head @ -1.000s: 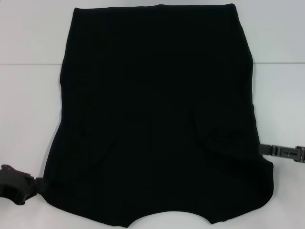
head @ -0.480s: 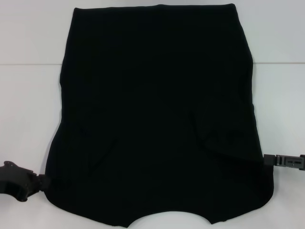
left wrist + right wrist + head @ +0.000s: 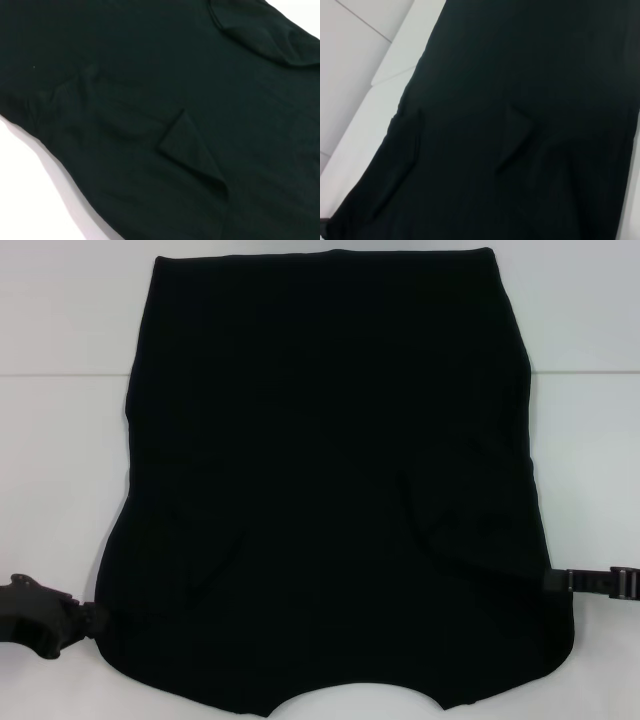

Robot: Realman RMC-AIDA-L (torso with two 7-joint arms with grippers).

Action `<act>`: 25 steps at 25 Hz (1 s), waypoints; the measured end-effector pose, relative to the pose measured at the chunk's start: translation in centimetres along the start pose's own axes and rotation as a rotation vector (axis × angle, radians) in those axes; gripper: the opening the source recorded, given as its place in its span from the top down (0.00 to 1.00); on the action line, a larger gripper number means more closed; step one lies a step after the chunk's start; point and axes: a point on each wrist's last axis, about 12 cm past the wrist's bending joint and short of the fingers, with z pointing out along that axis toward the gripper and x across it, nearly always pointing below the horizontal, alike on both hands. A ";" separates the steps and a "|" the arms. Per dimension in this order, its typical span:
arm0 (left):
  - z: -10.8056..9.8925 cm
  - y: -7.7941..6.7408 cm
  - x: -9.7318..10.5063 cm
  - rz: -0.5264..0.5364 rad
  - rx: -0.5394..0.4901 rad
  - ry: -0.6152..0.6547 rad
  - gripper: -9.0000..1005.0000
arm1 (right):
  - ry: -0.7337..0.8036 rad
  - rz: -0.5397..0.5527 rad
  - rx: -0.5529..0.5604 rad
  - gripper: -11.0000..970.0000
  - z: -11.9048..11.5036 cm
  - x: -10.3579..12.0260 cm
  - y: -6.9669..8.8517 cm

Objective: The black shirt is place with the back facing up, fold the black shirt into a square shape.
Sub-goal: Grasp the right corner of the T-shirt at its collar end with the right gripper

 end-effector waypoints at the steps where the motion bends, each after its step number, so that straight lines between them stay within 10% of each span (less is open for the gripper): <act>1: 0.0 0.0 0.0 0.000 0.000 0.000 0.96 | 0.006 -0.002 0.001 0.31 0.2 0.0 0.1; 10: 0.0 0.1 0.0 0.000 -0.005 -0.001 0.96 | 0.025 -0.008 0.007 0.49 0.8 0.0 0.3; 18: 0.1 0.0 0.0 -0.002 -0.004 -0.006 0.96 | 0.019 -0.009 0.038 0.86 1.0 0.5 -0.1; 25: -0.2 0.1 -0.2 -0.057 -0.006 -0.010 0.96 | -0.003 0.001 0.055 0.92 0.0 1.3 -0.6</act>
